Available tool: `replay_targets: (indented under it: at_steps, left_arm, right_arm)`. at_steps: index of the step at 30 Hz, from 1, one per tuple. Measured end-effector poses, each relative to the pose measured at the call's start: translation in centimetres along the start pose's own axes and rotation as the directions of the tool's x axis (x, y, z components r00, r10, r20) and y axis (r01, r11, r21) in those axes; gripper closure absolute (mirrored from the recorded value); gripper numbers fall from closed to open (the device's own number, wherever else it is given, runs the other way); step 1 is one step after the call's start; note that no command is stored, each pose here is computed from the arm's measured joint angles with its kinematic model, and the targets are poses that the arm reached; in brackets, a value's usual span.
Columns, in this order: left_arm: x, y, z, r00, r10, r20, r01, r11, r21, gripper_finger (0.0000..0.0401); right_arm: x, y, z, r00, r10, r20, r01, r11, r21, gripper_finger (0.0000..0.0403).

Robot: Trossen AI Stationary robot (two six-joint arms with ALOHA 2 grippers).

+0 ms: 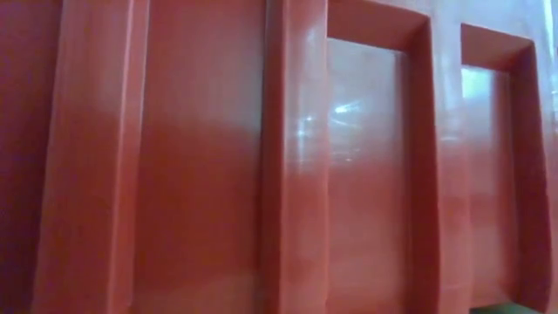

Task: Sort blocks
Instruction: Move the transparent bin from the top left to the bottom left

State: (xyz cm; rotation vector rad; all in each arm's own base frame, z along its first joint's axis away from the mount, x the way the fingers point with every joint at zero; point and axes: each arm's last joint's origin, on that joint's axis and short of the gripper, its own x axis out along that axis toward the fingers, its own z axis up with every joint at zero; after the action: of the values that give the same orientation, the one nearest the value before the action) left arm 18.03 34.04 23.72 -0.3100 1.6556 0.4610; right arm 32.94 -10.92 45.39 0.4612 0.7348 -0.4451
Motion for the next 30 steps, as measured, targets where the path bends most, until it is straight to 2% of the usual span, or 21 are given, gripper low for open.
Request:
replay_targets:
  at_steps: [6,10,14,23,27,30]
  left_arm:
    - [-4.4,0.9,-1.1,0.987,0.097,0.130,-0.090,0.994,-0.057,0.0400]
    - [-6.2,1.5,-2.1,0.980,0.107,0.167,-0.092,0.991,-0.100,0.0401]
    - [-6.1,1.7,-2.8,0.986,0.041,0.163,-0.022,0.993,-0.114,0.0401]
    - [-6.1,1.4,-2.7,0.982,-0.002,0.187,0.022,0.994,-0.104,0.0401]
    - [-6.4,1.4,-2.9,0.976,-0.013,0.216,0.037,0.994,-0.105,0.0401]
    - [-7.3,1.5,-3.0,0.963,0.018,0.268,0.015,0.992,-0.123,0.0401]
  right_arm:
    - [0.0,0.0,0.0,1.000,0.000,0.000,0.000,1.000,-0.017,0.0403]
    - [0.0,0.0,0.0,1.000,0.004,-0.001,-0.004,1.000,-0.016,0.0403]
    - [0.0,0.1,0.0,0.999,0.033,-0.012,-0.033,0.999,-0.015,0.0403]
    - [0.0,0.2,-0.1,0.998,0.061,-0.023,-0.061,0.998,0.004,0.0403]
    - [0.0,0.2,-0.1,0.998,0.061,-0.024,-0.061,0.998,0.005,0.0403]
    - [0.0,0.2,-0.1,0.998,0.060,-0.025,-0.060,0.998,0.004,0.0403]
